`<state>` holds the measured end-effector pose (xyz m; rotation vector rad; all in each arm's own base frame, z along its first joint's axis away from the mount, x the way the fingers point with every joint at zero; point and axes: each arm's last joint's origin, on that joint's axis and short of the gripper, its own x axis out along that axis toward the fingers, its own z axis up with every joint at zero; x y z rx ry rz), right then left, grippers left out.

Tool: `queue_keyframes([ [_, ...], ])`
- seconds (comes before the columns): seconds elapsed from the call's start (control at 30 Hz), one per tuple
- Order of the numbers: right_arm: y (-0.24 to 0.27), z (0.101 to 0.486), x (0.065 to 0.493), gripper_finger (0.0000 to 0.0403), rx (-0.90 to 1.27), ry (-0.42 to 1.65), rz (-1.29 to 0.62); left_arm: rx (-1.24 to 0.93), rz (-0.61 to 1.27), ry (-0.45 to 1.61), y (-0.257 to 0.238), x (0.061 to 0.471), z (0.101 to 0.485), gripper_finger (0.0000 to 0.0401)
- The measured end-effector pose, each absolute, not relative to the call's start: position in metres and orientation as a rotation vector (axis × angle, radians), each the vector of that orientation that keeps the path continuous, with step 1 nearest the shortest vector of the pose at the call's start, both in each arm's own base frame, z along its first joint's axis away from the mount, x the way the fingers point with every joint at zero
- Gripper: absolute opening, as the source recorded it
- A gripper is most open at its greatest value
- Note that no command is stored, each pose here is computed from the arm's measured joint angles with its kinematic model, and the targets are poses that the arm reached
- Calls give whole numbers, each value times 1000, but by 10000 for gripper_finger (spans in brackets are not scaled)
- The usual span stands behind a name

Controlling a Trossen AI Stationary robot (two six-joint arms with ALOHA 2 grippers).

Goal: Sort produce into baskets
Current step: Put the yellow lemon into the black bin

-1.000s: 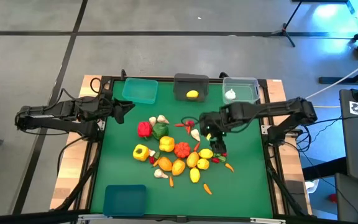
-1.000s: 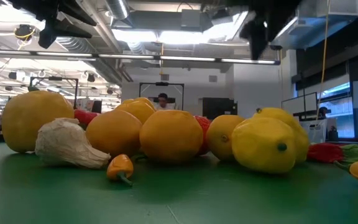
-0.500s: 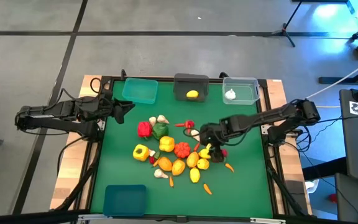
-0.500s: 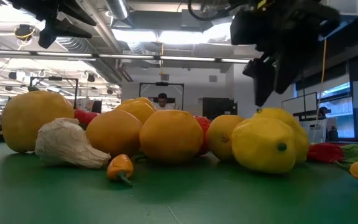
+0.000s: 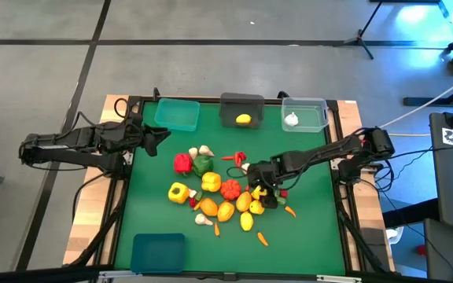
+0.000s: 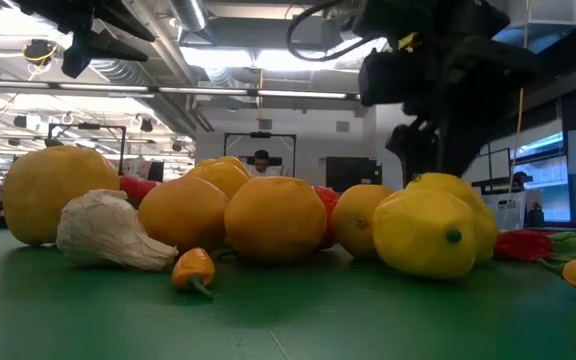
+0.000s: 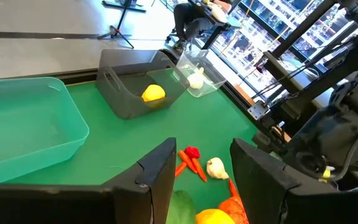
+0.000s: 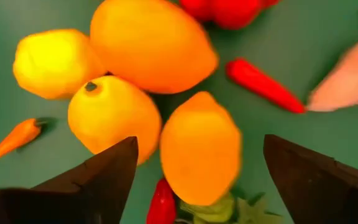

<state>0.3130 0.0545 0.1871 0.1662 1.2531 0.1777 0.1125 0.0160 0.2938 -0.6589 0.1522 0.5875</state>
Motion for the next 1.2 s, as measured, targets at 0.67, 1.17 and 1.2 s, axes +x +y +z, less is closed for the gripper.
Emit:
queue_keyframes([
  [0.67,58,163,315,309,200,1240,213,-658,591,162,16,112,293,151],
  [1.17,55,148,310,271,199,1255,111,-655,597,177,16,112,291,151],
  [1.2,55,147,309,258,200,1261,109,-655,597,177,16,112,291,151],
])
